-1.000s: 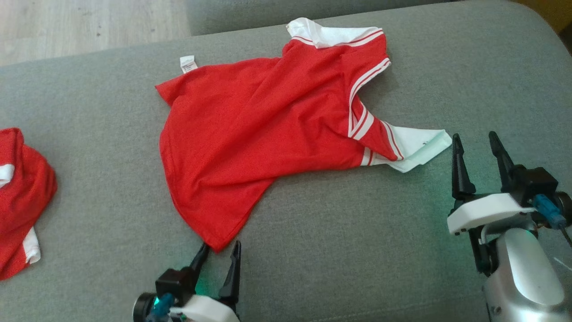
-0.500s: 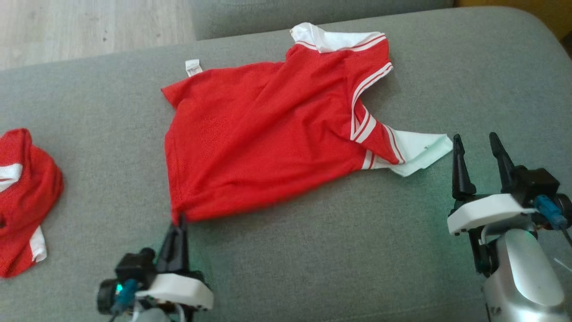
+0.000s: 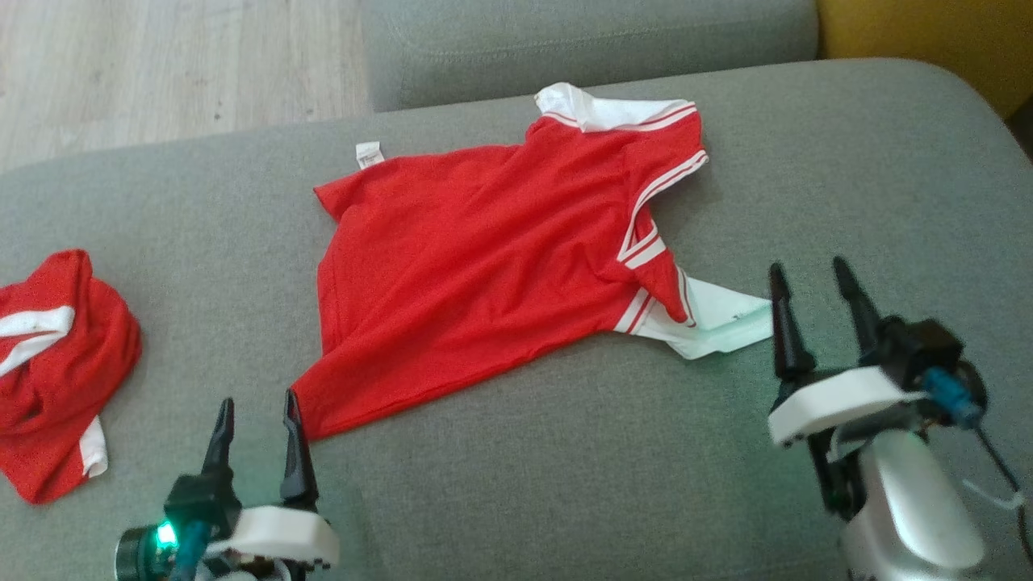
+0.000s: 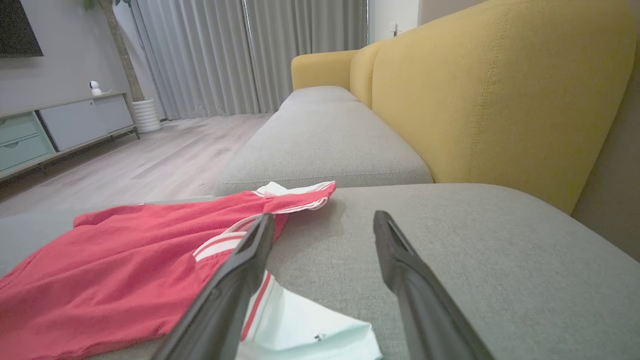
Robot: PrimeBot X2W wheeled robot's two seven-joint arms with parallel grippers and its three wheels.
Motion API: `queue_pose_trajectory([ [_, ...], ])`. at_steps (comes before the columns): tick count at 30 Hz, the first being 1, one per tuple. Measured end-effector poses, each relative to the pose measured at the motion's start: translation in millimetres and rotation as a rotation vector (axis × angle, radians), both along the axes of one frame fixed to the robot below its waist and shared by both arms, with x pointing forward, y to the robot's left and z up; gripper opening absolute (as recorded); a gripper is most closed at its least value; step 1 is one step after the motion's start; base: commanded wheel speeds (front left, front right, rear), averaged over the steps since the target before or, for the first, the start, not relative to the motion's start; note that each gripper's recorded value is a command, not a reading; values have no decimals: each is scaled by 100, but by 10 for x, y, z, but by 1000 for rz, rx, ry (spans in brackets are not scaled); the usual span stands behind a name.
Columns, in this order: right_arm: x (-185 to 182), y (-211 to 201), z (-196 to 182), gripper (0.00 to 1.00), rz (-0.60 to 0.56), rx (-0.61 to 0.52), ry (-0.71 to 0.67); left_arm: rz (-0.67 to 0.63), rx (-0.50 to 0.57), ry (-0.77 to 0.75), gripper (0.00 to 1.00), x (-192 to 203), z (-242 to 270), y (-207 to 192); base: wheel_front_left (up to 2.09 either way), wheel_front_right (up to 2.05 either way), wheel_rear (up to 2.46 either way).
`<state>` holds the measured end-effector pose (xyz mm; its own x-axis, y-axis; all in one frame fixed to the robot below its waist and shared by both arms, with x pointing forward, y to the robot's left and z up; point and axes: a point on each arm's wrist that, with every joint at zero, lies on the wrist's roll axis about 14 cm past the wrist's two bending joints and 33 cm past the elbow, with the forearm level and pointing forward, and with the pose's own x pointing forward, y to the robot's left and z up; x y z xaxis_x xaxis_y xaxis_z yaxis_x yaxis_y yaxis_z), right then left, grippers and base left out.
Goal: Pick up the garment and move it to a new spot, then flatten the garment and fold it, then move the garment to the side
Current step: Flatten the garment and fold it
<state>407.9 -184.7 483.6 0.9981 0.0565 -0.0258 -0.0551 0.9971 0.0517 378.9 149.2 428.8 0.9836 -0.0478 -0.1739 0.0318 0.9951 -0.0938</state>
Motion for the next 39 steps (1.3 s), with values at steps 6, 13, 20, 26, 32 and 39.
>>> queue_pose_trajectory([
  [6,-186,120,-125,100,33,-1,33,4,21,19,100,-179,-60,3,0,0,0],
  [13,-357,248,-271,100,71,-4,74,22,38,1,100,-264,-3,47,0,0,0],
  [20,-396,288,-289,100,80,6,78,32,39,25,100,-389,-80,85,0,0,0],
  [26,-394,281,-275,100,77,8,74,-2,24,23,100,-393,-74,2,0,0,0],
  [32,-391,253,-332,100,68,10,90,-60,-55,68,100,-387,-192,-172,0,0,0],
  [39,-342,179,-463,100,46,11,129,-94,-128,124,100,-160,-340,-305,0,0,0],
])
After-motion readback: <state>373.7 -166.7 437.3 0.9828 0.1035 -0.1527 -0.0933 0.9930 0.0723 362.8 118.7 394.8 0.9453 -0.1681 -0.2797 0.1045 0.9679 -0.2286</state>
